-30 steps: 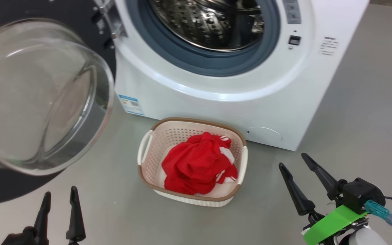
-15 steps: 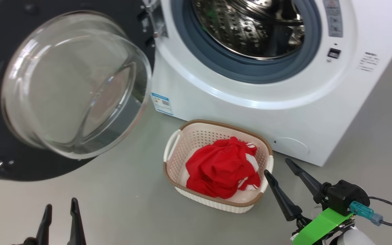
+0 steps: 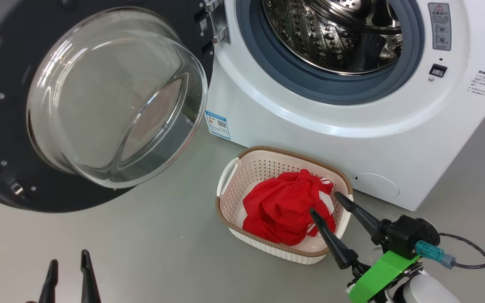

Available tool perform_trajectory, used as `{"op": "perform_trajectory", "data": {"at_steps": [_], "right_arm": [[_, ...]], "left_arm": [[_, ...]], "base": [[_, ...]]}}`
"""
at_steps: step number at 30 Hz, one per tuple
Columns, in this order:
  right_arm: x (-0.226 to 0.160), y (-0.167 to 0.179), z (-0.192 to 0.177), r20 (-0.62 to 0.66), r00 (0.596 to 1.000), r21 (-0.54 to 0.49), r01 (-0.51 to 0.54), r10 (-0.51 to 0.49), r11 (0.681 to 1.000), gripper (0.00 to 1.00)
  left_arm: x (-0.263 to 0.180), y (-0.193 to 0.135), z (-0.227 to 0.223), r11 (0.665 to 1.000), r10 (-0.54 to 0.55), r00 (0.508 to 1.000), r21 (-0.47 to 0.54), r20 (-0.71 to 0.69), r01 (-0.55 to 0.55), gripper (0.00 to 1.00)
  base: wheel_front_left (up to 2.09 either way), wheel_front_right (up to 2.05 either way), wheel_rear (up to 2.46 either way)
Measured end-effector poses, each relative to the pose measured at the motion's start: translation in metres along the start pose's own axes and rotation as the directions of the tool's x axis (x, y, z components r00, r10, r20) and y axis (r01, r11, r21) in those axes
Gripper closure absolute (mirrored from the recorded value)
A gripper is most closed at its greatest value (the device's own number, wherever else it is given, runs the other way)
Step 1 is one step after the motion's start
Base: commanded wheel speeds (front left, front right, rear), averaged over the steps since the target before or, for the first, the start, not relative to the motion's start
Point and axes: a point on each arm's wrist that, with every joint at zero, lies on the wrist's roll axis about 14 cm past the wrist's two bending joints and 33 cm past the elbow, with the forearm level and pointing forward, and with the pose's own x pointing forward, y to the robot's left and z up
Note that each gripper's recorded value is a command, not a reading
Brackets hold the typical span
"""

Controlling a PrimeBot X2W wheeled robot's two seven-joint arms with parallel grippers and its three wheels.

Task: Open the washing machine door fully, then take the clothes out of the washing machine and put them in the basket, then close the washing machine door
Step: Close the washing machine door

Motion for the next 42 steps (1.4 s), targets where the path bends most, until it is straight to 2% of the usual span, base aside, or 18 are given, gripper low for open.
{"op": "perform_trajectory", "data": {"at_steps": [7, 8, 9, 10, 11, 12, 17, 20, 26, 29, 34, 37, 42], "right_arm": [[0.001, 0.000, 0.000, 0.001, 1.000, 0.009, 0.000, 0.000, 1.000, 0.00], [0.001, 0.000, 0.001, 0.001, 1.000, 0.009, 0.001, -0.001, 1.000, 0.00], [0.001, -0.001, 0.001, 0.002, 1.000, 0.008, 0.001, -0.001, 1.000, 0.00], [0.001, -0.001, 0.001, 0.002, 1.000, 0.008, 0.002, -0.002, 1.000, 0.00], [0.001, -0.001, 0.001, 0.002, 1.000, 0.008, 0.002, -0.002, 1.000, 0.00], [0.001, -0.001, 0.001, 0.003, 1.000, 0.008, 0.003, -0.003, 1.000, 0.00], [0.000, -0.006, 0.004, 0.011, 1.000, 0.007, 0.020, -0.020, 1.000, 0.00], [-0.001, -0.012, 0.008, 0.023, 0.999, 0.006, 0.038, -0.038, 0.999, 0.00], [-0.010, -0.019, 0.004, 0.015, 0.997, 0.023, 0.079, -0.080, 0.997, 0.00], [-0.016, -0.023, 0.000, 0.007, 0.995, 0.029, 0.102, -0.103, 0.994, 0.00], [-0.020, -0.030, -0.001, 0.012, 0.991, 0.039, 0.133, -0.134, 0.990, 0.00], [-0.021, -0.032, 0.000, 0.019, 0.990, 0.036, 0.140, -0.141, 0.989, 0.00], [-0.024, -0.042, -0.002, 0.017, 0.986, 0.036, 0.166, -0.167, 0.985, 0.00]], "left_arm": [[0.001, -0.001, 0.005, 1.000, 0.006, 1.000, -0.021, 0.016, -0.005, 0.00], [0.001, -0.001, 0.006, 1.000, 0.005, 1.000, -0.028, 0.020, -0.005, 0.20], [0.002, -0.001, 0.008, 0.999, 0.005, 1.000, -0.035, 0.026, -0.004, 0.56], [0.002, -0.002, 0.010, 0.999, 0.004, 0.999, -0.042, 0.033, -0.003, 0.83], [0.002, -0.002, 0.010, 0.999, 0.004, 0.999, -0.042, 0.033, -0.003, 0.83], [0.002, -0.002, 0.013, 0.999, 0.003, 0.999, -0.050, 0.041, -0.001, 1.00], [0.007, -0.001, 0.036, 0.995, -0.001, 0.993, -0.097, 0.114, 0.012, 1.00], [0.016, -0.002, 0.069, 0.993, -0.017, 0.976, -0.109, 0.218, 0.041, 1.00], [0.036, 0.003, 0.153, 0.980, -0.014, 0.886, -0.170, 0.464, 0.105, 1.00], [0.047, 0.015, 0.187, 0.972, -0.007, 0.843, -0.194, 0.537, 0.131, 1.00], [0.076, 0.043, 0.240, 0.932, 0.051, 0.805, -0.317, 0.591, 0.174, 1.00], [0.096, 0.061, 0.258, 0.909, 0.081, 0.821, -0.381, 0.565, 0.172, 1.00], [0.135, 0.074, 0.250, 0.848, 0.087, 0.910, -0.509, 0.406, 0.146, 1.00]], "base": [[0.00, 0.00, 0.00], [0.00, 0.00, 0.00], [0.00, 0.00, 0.00], [0.00, 0.00, 0.00], [0.00, 0.00, 0.00], [0.00, 0.00, 0.00], [0.00, 0.00, 0.00], [0.00, 0.00, 0.00], [0.00, 0.00, 0.00], [0.00, 0.00, 0.00], [0.00, 0.00, 0.00], [0.00, 0.00, 0.00], [0.00, 0.00, 0.00]]}}
